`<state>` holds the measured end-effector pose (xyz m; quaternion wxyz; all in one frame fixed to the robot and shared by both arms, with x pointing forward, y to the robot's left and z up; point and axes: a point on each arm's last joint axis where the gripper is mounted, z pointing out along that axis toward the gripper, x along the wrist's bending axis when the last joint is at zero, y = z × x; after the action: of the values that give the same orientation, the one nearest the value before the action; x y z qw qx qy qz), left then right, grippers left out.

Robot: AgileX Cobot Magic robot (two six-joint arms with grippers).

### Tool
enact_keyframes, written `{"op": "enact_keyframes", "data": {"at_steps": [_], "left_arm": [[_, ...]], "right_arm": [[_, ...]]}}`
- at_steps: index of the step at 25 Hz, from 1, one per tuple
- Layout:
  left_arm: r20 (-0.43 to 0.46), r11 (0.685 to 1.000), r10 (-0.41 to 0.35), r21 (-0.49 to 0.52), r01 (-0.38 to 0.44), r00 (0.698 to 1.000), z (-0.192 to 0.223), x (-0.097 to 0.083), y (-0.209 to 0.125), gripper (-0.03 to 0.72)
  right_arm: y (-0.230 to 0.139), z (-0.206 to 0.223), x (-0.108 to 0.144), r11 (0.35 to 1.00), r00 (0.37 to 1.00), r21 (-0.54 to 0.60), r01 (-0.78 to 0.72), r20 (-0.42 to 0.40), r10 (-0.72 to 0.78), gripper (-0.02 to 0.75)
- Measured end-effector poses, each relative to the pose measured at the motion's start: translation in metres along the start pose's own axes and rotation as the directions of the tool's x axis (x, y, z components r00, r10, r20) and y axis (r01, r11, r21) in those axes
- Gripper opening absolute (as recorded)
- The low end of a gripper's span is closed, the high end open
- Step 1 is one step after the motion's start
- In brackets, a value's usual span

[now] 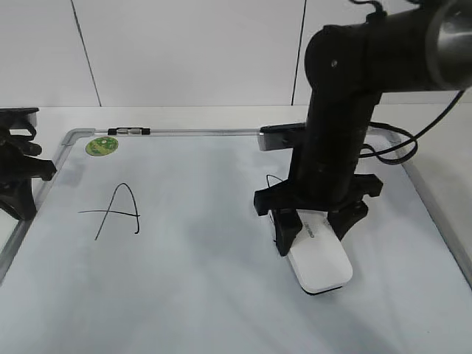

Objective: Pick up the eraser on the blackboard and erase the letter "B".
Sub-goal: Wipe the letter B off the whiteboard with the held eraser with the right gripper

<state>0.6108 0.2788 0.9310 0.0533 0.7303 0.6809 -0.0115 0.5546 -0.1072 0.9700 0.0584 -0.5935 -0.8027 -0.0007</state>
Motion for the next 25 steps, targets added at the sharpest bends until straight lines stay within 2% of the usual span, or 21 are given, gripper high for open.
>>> {"op": "enact_keyframes", "data": {"at_steps": [6, 12, 25], "left_arm": [[-0.001, 1.0, 0.001, 0.0, -0.001, 1.0, 0.0, 0.0, 0.0, 0.02], [-0.008, 1.0, 0.006, 0.001, -0.006, 1.0, 0.0, 0.001, 0.0, 0.02], [-0.015, 1.0, 0.01, 0.002, -0.01, 1.0, 0.0, 0.001, 0.0, 0.02]], "right_arm": [[0.018, 0.028, 0.0, 1.0, 1.0, 0.028, -0.003, 0.015, 0.002, 0.521], [0.021, 0.036, 0.0, 0.998, 1.0, 0.071, -0.002, 0.025, 0.0, 0.521], [0.023, 0.036, 0.0, 0.999, 1.0, 0.05, -0.007, 0.027, 0.005, 0.521]]}}
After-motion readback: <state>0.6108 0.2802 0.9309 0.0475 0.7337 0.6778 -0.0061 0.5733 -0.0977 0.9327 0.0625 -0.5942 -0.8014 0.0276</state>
